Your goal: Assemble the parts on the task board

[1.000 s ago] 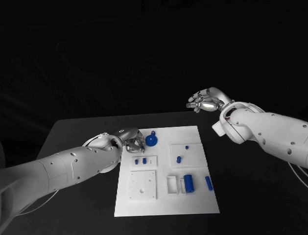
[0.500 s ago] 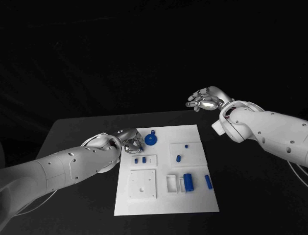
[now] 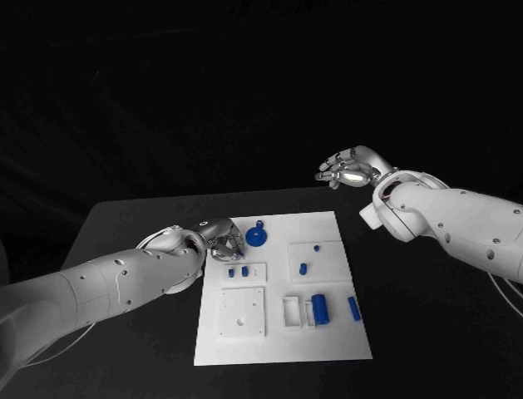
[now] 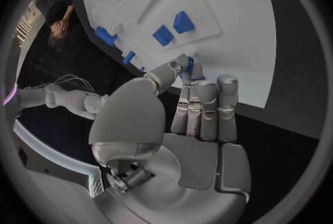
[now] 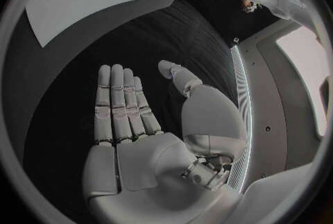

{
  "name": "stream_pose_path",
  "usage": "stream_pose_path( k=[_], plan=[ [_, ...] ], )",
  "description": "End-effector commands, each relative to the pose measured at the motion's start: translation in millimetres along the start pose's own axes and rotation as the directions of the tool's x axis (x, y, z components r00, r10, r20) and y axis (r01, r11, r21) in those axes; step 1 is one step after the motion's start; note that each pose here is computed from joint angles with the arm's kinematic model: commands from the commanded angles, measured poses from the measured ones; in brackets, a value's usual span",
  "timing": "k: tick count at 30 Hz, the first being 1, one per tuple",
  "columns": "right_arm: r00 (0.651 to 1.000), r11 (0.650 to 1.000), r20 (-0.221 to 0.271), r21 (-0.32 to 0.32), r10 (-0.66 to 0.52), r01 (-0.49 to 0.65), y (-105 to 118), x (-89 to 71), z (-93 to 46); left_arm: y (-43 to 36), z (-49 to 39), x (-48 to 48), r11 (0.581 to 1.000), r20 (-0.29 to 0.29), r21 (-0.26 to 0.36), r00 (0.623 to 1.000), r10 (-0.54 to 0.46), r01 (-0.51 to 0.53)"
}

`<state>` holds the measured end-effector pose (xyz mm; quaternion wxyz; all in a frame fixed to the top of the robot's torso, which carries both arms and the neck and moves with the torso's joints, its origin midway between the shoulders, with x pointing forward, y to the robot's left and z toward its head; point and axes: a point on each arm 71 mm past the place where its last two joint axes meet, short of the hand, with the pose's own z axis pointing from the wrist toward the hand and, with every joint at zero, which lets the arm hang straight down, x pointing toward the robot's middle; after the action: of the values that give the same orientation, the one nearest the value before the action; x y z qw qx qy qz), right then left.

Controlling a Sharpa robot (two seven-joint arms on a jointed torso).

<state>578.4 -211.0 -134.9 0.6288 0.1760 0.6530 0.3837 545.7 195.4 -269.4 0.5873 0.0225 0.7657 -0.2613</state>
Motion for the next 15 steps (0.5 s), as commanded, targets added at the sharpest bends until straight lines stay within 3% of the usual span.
stream_pose_path(
  k=[1, 8, 15],
  plan=[
    [1.0, 1.0, -0.012, -0.009, 0.001, -0.001, 1.3, 1.6, 0.1, -2.3, 0.6, 1.9, 1.0, -0.015, 0.006, 1.0, -0.007, 0.007],
    [1.0, 1.0, -0.012, -0.009, 0.001, -0.001, 1.5, 1.7, 0.1, -2.2, 0.5, 4.1, 1.0, -0.027, 0.003, 1.0, -0.005, 0.005],
    [1.0, 1.0, -0.012, -0.008, 0.001, -0.001, 1.3, 1.5, 0.0, -3.0, -0.2, 14.5, 0.999, -0.066, -0.011, 0.997, 0.046, -0.047]
  ],
)
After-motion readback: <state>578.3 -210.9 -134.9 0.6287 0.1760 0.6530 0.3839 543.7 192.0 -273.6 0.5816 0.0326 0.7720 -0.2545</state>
